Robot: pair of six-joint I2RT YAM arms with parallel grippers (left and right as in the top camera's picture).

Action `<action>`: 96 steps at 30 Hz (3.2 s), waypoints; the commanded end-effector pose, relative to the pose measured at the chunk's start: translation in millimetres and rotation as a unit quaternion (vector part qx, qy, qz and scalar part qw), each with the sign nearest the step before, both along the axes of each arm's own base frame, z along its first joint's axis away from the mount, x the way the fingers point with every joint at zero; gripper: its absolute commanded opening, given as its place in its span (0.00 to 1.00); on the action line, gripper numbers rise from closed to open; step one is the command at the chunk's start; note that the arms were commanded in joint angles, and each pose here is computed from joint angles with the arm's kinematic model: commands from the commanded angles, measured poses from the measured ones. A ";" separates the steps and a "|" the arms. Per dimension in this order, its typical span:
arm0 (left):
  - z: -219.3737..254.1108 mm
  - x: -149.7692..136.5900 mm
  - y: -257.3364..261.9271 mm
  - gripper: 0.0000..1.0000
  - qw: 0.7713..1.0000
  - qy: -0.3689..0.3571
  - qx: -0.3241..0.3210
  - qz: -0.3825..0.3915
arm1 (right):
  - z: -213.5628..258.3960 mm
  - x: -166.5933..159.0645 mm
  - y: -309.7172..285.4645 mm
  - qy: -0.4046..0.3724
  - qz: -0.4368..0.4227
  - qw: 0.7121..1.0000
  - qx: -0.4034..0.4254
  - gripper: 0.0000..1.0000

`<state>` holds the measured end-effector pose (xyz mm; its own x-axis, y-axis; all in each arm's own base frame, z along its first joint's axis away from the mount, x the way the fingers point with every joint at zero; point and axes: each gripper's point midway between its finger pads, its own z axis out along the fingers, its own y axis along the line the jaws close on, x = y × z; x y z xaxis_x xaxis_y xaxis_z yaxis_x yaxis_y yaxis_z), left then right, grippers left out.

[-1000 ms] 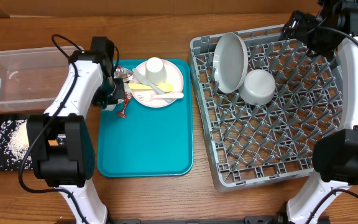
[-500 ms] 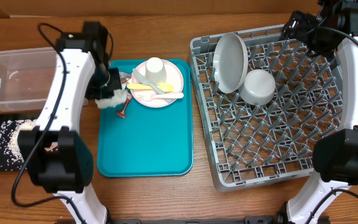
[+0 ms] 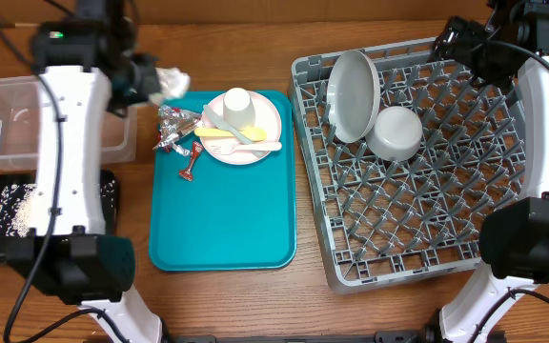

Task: Sort waste into correct bins and load items into the dishwasher rack
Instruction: 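Carry the tissue left and drop it into the clear plastic bin, then move the left gripper back to the tray and grasp the red wrapper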

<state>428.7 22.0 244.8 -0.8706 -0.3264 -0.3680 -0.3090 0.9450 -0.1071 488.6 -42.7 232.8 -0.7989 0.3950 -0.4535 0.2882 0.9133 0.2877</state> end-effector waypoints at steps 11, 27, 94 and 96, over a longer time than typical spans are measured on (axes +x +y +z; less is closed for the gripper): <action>3.7 -19.2 154.6 0.04 0.986 -0.026 0.027 0.164 | 23.3 -0.6 1.1 -0.028 -0.002 1.000 -0.002 1.00; 0.5 -5.2 186.8 0.91 0.983 -0.049 0.031 0.171 | 23.3 -0.6 1.0 -0.028 -0.002 1.000 -0.002 1.00; -223.3 -34.0 -65.9 0.81 0.933 0.108 0.091 -0.331 | 23.3 -0.5 1.0 -0.028 -0.002 1.000 -0.002 1.00; -223.2 -33.9 -63.8 0.79 0.933 0.110 0.096 -0.329 | 23.3 -0.5 1.0 -0.028 -0.002 1.000 -0.002 1.00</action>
<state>392.9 -50.7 16.3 -0.9150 0.3736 -0.1522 0.3738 0.9271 0.0284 488.5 -42.6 232.7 -0.7992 0.3950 -0.4531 0.2881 0.9133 0.2880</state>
